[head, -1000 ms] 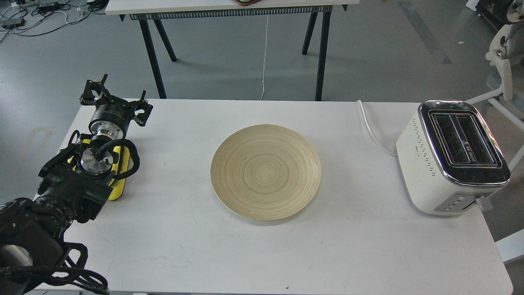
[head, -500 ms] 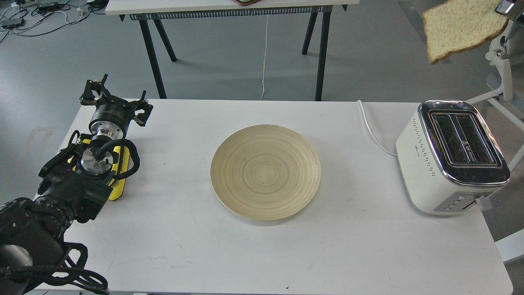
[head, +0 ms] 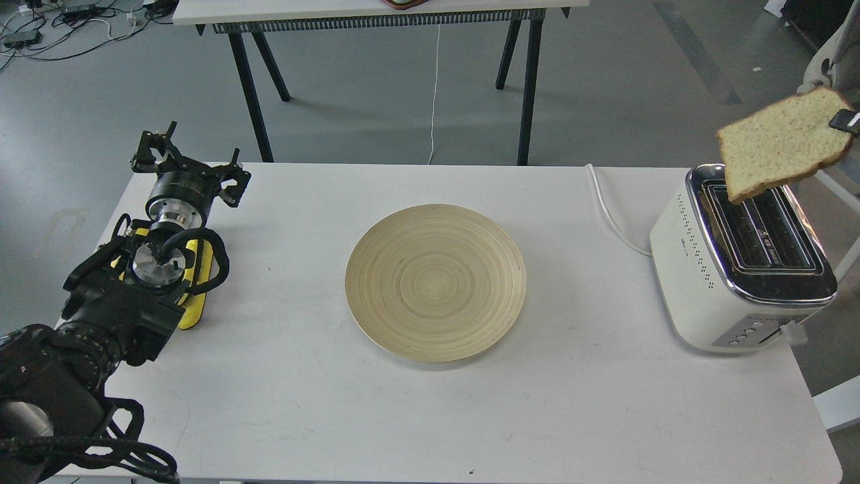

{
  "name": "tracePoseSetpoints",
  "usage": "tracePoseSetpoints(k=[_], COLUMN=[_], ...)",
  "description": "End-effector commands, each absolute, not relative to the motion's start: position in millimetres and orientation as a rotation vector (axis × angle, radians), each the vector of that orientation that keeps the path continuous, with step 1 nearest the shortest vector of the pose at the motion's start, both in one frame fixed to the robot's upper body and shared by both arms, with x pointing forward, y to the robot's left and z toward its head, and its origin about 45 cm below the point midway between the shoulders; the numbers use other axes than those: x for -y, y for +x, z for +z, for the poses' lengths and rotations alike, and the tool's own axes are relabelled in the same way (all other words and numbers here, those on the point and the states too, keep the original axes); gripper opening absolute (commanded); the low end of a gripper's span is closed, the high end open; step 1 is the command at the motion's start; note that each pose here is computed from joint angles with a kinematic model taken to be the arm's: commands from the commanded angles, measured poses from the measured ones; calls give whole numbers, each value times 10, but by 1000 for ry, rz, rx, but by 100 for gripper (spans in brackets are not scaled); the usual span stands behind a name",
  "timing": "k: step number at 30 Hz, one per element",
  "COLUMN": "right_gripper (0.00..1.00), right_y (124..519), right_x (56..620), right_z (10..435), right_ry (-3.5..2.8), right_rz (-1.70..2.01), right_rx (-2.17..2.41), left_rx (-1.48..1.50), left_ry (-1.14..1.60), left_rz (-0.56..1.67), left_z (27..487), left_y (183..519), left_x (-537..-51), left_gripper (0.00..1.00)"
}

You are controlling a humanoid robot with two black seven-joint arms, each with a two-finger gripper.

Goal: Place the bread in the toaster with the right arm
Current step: 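Lower the bread slice into the toaster slot with the right gripper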

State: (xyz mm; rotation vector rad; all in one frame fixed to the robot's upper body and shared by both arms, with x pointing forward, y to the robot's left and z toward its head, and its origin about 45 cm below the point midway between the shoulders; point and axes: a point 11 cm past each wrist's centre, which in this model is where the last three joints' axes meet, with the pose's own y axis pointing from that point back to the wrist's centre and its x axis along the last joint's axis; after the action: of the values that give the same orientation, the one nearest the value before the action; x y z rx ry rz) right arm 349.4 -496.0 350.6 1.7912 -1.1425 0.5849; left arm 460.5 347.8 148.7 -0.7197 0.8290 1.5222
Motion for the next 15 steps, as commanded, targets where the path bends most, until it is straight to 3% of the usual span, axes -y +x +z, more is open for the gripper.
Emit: tracePoseSetpoints(k=[1, 15], right_gripper=[0, 0], right_y=[3396, 3241], right_x=[4974, 5115], right_z=[3442, 3399], right_ry=[1804, 1769], right_rz=[562, 567], right_rx=[1113, 1065], left_rx=[-829, -830], left_ry=[-720, -719], left_rz=[1522, 1521], left_z=[1488, 1487], left_y=[4605, 4605], left_x=[-3478, -3476], left_gripper=[100, 100])
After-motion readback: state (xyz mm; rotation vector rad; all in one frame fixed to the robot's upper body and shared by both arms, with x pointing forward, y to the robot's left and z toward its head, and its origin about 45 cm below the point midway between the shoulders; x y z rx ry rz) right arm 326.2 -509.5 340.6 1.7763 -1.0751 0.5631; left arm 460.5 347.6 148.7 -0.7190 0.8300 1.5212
